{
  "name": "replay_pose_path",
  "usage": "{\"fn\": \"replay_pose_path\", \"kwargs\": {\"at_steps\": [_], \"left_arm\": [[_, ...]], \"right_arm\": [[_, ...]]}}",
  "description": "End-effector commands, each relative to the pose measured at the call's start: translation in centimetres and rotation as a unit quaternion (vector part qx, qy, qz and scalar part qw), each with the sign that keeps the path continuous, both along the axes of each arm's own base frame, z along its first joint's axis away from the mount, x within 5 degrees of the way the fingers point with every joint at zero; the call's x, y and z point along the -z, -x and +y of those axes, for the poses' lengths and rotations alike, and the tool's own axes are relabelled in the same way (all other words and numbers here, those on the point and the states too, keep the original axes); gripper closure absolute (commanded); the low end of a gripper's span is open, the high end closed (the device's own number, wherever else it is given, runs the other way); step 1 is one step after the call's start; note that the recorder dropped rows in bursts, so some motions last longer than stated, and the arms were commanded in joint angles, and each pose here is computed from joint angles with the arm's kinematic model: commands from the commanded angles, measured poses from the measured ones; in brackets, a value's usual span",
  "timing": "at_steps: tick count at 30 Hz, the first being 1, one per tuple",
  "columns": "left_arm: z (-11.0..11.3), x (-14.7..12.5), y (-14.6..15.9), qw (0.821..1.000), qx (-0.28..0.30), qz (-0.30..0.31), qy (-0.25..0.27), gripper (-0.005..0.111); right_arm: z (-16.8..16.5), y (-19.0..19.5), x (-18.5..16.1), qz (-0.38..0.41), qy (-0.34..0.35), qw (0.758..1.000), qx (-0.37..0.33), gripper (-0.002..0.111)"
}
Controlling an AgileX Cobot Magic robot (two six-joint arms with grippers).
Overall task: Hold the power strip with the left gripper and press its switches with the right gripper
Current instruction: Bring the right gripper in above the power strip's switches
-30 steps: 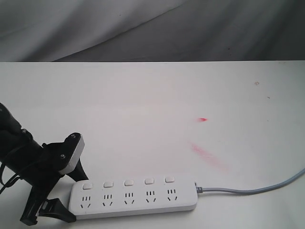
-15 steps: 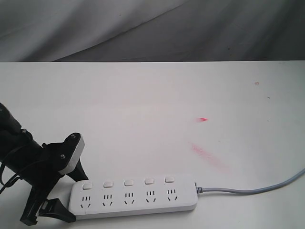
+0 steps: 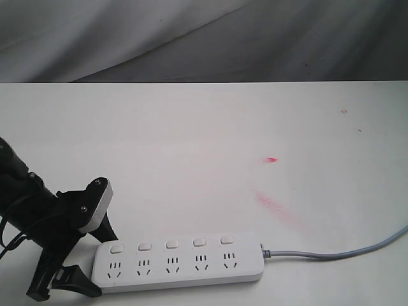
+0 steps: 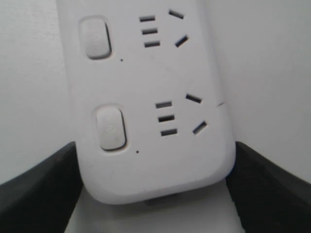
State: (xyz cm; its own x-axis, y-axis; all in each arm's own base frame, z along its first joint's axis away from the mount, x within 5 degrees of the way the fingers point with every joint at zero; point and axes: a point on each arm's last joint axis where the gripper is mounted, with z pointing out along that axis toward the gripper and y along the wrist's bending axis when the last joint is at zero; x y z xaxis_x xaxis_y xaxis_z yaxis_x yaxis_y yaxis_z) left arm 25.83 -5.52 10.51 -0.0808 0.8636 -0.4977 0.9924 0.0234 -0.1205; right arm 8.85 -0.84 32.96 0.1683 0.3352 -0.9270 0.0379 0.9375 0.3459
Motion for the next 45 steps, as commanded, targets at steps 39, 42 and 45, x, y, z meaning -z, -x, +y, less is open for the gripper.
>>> {"fn": "replay_pose_path", "kwargs": {"at_steps": [39, 42, 45], "left_arm": [[0.2, 0.3, 0.1, 1.000, 0.011, -0.008, -0.017, 0.064], [0.2, 0.3, 0.1, 1.000, 0.011, -0.008, -0.017, 0.064], [0.2, 0.3, 0.1, 1.000, 0.011, -0.008, -0.017, 0.064]], "right_arm": [[15.9, -26.2, 4.6, 0.220, 0.371, 0.642, -0.634, 0.108], [18.1, -26.4, 7.0, 0.231, 0.368, 0.620, -0.653, 0.108], [20.3, -26.5, 9.4, 0.243, 0.364, 0.607, -0.663, 0.108]]}}
